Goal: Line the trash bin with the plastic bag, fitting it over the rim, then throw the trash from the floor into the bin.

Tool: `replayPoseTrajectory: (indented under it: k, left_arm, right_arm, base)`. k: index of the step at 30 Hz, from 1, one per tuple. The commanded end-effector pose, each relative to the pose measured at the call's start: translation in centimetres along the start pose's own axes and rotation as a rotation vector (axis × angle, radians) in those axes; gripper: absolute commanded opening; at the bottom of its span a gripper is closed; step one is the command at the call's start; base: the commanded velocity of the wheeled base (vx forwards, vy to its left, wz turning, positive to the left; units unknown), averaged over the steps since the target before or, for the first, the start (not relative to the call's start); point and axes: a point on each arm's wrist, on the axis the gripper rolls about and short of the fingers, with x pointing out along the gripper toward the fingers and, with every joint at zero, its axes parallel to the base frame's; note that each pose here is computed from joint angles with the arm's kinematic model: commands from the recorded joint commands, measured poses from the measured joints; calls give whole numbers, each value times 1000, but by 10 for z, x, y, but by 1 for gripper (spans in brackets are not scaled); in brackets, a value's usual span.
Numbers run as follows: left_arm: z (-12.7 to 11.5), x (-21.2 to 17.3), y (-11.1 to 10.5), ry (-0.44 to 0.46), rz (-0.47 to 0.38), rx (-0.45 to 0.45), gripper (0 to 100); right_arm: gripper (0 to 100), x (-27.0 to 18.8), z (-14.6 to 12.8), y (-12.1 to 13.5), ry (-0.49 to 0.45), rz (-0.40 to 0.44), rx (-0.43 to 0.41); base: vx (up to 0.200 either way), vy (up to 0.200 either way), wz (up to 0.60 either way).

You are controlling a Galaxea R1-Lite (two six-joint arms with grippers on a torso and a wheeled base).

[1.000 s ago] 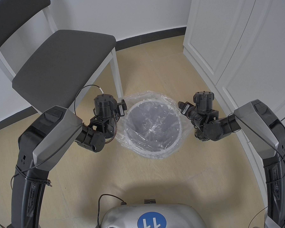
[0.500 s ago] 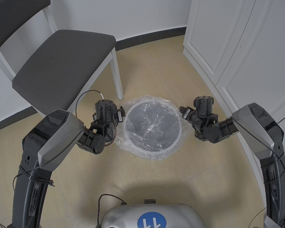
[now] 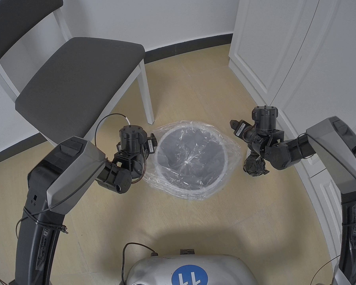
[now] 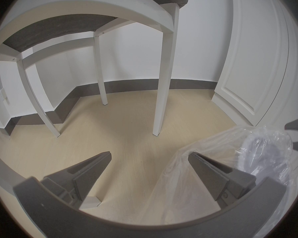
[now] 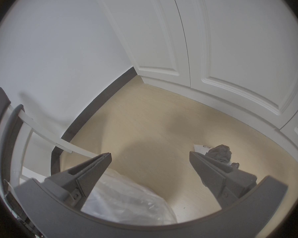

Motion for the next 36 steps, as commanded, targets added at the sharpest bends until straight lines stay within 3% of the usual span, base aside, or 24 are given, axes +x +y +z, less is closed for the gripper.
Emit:
replayPoseTrajectory:
  k: [1,6,12,20,36]
  left_arm:
    - [6,-4,1,-2,0,-2,100]
    - [7,-5,0,-5,0,3,100]
    - [9,-10,1,-5,-2,3,100]
    - [9,-13,1,-5,-7,8,100]
    - [6,-16,0,-23,-20,14,100]
  right_arm:
    - [100,-46,28,26,-9,70,2]
    - [100,-90,23,35,255,141,-58]
    - [100,-84,8,29,344,115,-81]
    - [100,-58,-20,17,390,69,-99]
    - [100,-24,-25,5,301,49,-57]
  base:
    - [0,0,0]
    - [0,0,0]
    - [0,0,0]
    - [0,0,0]
    - [0,0,0]
